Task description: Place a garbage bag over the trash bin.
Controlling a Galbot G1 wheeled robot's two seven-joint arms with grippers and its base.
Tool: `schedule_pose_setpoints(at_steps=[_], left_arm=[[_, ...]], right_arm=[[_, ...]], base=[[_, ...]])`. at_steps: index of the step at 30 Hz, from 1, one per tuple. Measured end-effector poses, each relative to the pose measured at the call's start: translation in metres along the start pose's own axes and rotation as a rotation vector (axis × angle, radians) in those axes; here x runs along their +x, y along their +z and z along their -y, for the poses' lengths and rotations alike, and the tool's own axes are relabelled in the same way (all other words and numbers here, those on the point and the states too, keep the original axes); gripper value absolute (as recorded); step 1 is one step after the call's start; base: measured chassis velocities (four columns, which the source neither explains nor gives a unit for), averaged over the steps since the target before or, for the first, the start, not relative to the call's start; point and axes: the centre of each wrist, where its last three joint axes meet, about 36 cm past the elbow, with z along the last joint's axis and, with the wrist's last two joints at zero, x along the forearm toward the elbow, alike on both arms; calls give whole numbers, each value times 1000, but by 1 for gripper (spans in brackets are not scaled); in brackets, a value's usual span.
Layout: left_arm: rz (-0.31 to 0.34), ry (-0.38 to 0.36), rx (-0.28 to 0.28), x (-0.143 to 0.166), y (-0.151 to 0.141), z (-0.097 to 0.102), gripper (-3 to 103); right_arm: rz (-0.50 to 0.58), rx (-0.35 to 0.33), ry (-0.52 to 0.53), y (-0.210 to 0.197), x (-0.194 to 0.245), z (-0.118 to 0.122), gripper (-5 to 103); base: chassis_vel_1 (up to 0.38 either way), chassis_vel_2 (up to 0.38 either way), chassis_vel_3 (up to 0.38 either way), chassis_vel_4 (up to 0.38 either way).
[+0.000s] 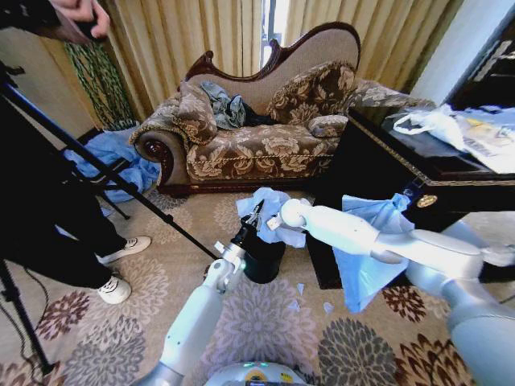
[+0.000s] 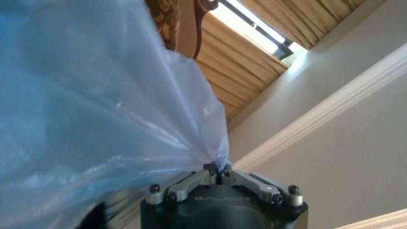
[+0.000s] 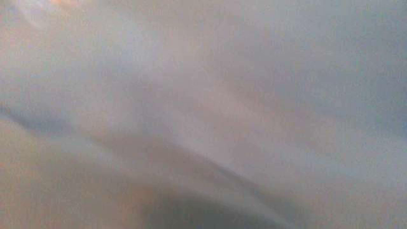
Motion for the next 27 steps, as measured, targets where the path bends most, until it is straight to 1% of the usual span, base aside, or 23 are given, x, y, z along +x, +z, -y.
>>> schedule_pose_setpoints(at_steps=[2,5,6,8,10,14,15,16,18,19,20,21,23,25,27], left_arm=[[-3,8,15,-2,8,0,0],[-12,12,35,0,20,1,0],[-12,12,35,0,20,1,0],[-11,5,41,6,24,0,0],[-9,-1,39,9,22,-2,0],[24,-46,0,31,2,-18,0],[24,-46,0,31,2,-18,0],[32,-61,-22,39,-7,-22,0],[36,-70,-31,42,-12,-24,0],[43,-98,-62,53,-24,-29,0],[46,-108,-72,56,-28,-31,0],[46,-108,-72,56,-28,-31,0],[56,-135,-98,64,-37,-35,0],[59,-139,-103,65,-38,-36,0],[77,-151,-123,75,-45,-32,0]], right_arm=[[-6,6,-4,4,3,-2,0],[-6,10,-19,5,0,-13,0],[-6,10,-19,5,0,-13,0],[-2,22,-28,0,-5,-24,0],[-5,33,-28,0,-7,-27,0],[-24,97,-31,6,-11,-31,0],[-24,97,-31,6,-11,-31,0],[-26,114,-35,6,-14,-31,0],[-25,123,-36,5,-17,-30,0],[-18,149,-41,-1,-23,-30,0],[-14,160,-43,-4,-26,-30,0],[-14,160,-43,-4,-26,-30,0],[-4,177,-54,-11,-34,-33,0],[-2,179,-57,-12,-35,-34,0],[12,188,-65,-21,-43,-37,0]], base=[[0,0,0,0],[0,0,0,0],[0,0,0,0],[0,0,0,0],[0,0,0,0],[0,0,0,0],[0,0,0,0],[0,0,0,0],[0,0,0,0],[0,0,0,0],[0,0,0,0],[0,0,0,0],[0,0,0,0],[0,0,0,0],[0,0,0,0]])
